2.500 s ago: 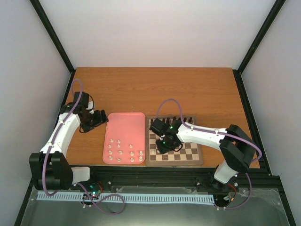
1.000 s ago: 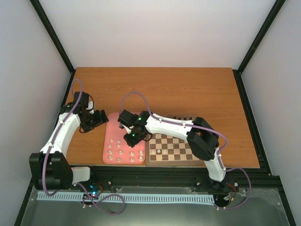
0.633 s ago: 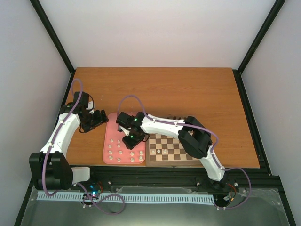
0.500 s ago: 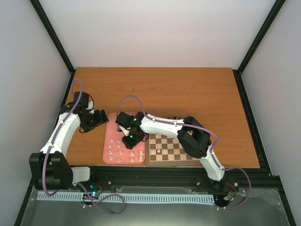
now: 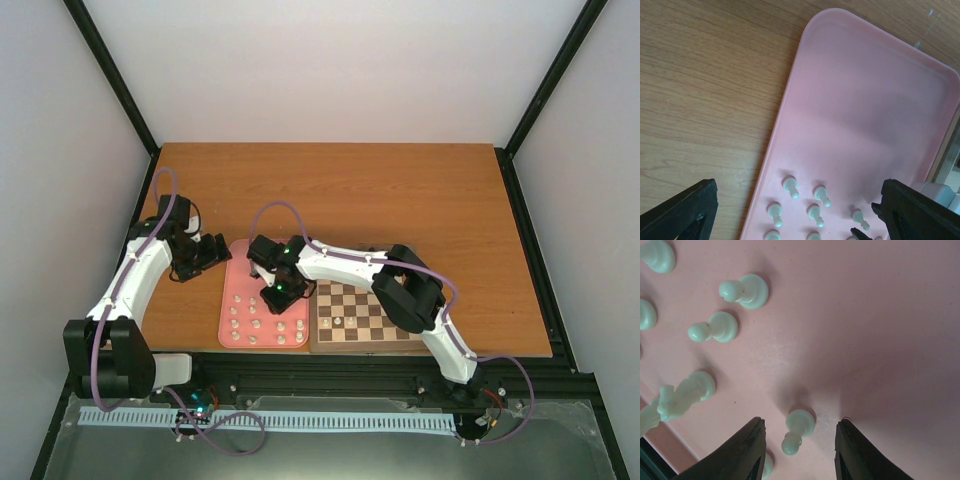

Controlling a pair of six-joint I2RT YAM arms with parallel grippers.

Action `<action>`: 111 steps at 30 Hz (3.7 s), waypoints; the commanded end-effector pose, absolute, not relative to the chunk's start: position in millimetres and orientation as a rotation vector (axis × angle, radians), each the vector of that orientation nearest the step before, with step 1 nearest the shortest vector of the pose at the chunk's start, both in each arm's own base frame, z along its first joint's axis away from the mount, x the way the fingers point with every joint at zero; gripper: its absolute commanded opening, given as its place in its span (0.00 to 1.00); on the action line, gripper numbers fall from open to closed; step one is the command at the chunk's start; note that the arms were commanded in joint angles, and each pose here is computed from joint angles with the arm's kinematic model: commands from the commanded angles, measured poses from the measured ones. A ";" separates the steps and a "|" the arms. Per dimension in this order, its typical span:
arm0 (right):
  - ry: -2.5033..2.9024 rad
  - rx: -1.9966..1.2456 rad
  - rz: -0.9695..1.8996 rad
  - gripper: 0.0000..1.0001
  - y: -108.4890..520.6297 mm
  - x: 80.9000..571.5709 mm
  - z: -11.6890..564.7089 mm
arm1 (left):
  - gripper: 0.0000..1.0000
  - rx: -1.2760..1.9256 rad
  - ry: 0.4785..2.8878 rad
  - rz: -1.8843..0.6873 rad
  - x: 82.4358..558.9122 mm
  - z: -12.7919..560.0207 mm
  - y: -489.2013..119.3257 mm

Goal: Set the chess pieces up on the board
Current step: Pick up the chess piece from the storage box, then place the chess piece on the chessboard.

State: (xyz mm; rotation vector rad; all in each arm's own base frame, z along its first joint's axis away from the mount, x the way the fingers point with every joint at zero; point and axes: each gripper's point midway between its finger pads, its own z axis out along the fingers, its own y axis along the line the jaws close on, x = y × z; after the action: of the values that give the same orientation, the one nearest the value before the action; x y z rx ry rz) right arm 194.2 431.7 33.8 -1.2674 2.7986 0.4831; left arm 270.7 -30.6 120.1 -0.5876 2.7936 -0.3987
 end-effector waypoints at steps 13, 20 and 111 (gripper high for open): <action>2.800 -1.279 0.501 0.19 433.8 196.7 34.1 | 1.00 -0.593 2.748 -0.404 282.7 130.4 -29.0; 2.799 -1.287 0.502 0.03 432.3 195.0 35.7 | 1.00 -0.596 2.750 -0.405 281.3 129.5 -29.0; 3.025 -0.646 0.166 0.11 219.4 169.1 51.9 | 1.00 -0.592 2.767 -0.399 282.5 123.8 -29.0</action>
State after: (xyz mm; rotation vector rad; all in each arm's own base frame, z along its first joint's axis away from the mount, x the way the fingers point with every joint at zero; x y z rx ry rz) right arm 164.1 221.9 51.2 -0.6619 3.0401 0.1993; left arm 274.5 -29.3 115.2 -0.5917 2.7997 -0.3874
